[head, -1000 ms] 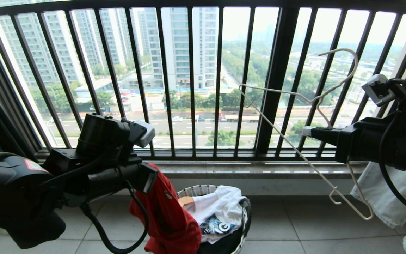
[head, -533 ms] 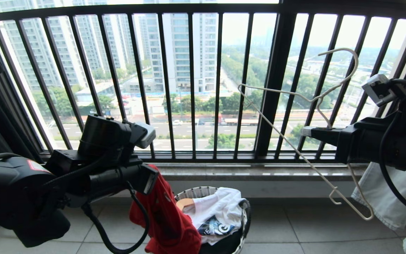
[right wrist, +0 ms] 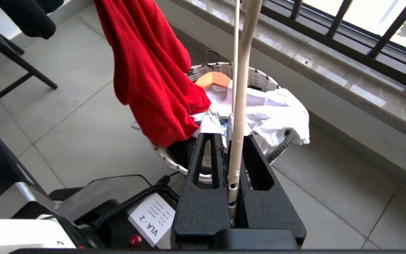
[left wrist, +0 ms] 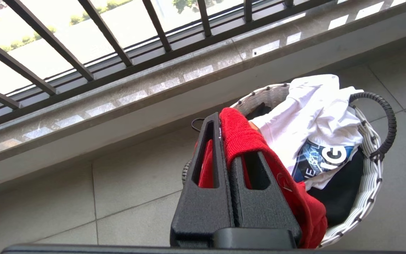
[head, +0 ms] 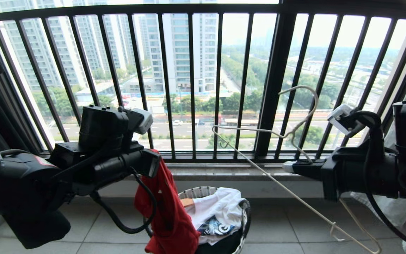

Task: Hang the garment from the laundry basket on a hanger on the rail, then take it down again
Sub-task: Hang the clothes on the clothes rack

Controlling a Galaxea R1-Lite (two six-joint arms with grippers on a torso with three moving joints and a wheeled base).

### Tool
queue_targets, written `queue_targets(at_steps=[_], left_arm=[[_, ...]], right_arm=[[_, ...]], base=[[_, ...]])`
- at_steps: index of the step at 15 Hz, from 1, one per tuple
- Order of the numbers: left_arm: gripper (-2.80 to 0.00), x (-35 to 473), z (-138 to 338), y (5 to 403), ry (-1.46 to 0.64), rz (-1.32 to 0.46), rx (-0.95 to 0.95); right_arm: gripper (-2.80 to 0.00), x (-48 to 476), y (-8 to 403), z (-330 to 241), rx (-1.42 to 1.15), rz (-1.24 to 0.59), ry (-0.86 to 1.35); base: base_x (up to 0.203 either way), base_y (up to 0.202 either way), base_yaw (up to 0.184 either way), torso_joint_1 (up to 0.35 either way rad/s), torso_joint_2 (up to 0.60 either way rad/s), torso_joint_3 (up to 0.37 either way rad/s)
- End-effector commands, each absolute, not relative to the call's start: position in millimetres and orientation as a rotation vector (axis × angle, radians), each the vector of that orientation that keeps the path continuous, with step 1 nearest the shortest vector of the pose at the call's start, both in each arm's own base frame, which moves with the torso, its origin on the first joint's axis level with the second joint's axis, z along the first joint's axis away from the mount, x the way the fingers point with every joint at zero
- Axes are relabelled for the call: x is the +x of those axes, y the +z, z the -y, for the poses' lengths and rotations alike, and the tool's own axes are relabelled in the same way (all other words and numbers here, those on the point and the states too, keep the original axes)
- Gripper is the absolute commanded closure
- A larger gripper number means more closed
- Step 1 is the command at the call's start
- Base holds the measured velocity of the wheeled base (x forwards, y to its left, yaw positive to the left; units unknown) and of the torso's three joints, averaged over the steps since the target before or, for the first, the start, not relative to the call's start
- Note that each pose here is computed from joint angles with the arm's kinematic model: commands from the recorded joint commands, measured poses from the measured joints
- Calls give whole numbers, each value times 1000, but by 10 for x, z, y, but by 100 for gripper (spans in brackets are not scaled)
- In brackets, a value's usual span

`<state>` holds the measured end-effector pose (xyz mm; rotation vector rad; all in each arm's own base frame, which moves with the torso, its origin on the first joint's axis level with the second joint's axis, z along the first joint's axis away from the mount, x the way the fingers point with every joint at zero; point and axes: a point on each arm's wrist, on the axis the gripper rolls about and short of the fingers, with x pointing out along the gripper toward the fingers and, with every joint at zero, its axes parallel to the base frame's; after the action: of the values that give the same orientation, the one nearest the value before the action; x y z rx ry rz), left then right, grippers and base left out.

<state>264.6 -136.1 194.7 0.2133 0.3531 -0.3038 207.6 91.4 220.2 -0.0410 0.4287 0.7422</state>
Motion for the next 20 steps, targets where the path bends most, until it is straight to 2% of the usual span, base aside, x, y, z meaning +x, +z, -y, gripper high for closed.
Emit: queue_targets(at_steps=[1,10,15,20], left_arm=[[0,2706,1324,1961,-282,-347,205],[0,2835,1354,1950,-256,-354,141],[0,2855,1370,1949,-255,-357,108],[0,2764,1519,1988,-306,-348,76]], right_arm=[[0,2002,2107,-1002,-103,-510,802],[0,1783,1923,-1404,-145,-670,989],[0,1723,1961,-1485,-131,-663,1024],[0,1957,1919,-1663,-76,-592,1012]], base=[[0,0,0,0,0,0],[0,0,0,0,0,0],[0,0,0,0,0,0],[0,0,0,0,0,0]])
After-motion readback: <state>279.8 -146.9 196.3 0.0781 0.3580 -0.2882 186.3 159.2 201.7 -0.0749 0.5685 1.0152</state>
